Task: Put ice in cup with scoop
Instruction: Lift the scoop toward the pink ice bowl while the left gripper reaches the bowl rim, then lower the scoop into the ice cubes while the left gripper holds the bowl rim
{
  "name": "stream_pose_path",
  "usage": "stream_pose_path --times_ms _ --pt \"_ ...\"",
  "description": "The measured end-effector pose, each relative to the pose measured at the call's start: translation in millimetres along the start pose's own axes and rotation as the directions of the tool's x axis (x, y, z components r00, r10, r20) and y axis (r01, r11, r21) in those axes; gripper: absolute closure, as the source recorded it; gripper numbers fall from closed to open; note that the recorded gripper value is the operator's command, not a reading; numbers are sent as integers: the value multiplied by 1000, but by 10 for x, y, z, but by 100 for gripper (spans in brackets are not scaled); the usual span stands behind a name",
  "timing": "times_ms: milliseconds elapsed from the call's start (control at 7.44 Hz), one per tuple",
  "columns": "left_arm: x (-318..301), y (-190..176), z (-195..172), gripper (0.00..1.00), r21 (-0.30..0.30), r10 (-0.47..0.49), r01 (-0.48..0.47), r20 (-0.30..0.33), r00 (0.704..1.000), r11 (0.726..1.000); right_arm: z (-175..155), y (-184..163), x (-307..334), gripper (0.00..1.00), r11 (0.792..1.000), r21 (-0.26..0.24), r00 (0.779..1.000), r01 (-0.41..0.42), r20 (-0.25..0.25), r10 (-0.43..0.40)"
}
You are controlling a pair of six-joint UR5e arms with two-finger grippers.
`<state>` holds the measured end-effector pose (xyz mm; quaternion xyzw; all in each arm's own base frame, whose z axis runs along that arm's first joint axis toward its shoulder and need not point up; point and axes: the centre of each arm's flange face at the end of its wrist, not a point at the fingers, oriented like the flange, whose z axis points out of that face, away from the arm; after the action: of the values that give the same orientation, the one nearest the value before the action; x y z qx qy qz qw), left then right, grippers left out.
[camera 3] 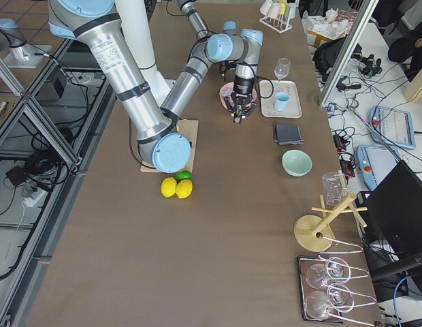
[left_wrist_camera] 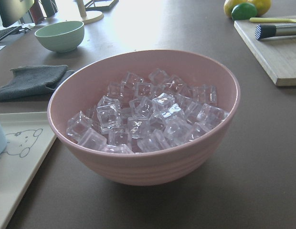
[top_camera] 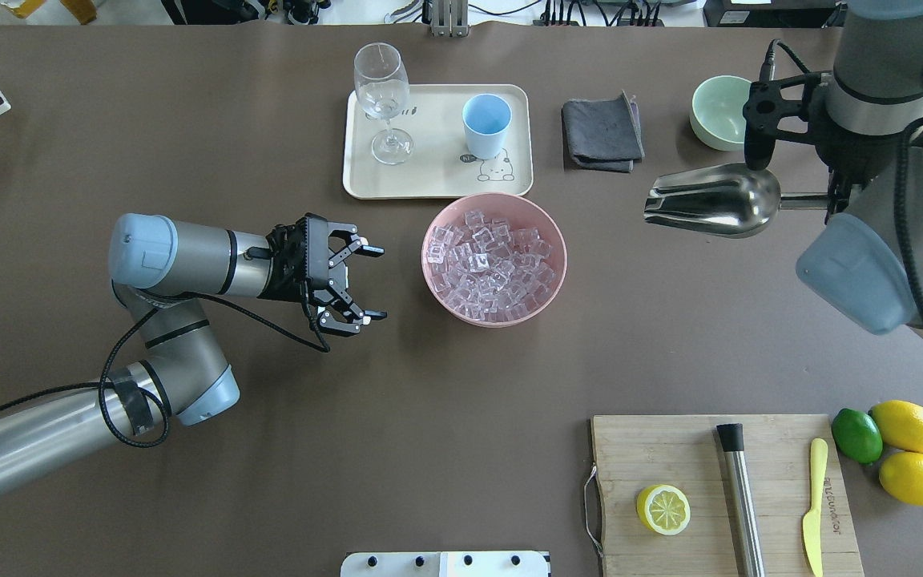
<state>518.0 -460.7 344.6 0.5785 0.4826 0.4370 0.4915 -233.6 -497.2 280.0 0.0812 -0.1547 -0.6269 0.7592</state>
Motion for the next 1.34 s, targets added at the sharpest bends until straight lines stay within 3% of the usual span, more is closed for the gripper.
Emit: stream_pose_path --times_ms 269,806,1343 --pt "-33 23 93 1 34 -42 41 15 999 999 -82 -394 154 100 994 -60 995 96 -1 -96" --pt "-168 -63 390 1 -25 -93 94 25 995 995 -482 -1124 366 100 975 -179 991 134 35 -130" --pt "-170 -246 555 1 -44 -102 103 18 995 994 -410 -1682 -84 100 944 -257 978 207 64 -197"
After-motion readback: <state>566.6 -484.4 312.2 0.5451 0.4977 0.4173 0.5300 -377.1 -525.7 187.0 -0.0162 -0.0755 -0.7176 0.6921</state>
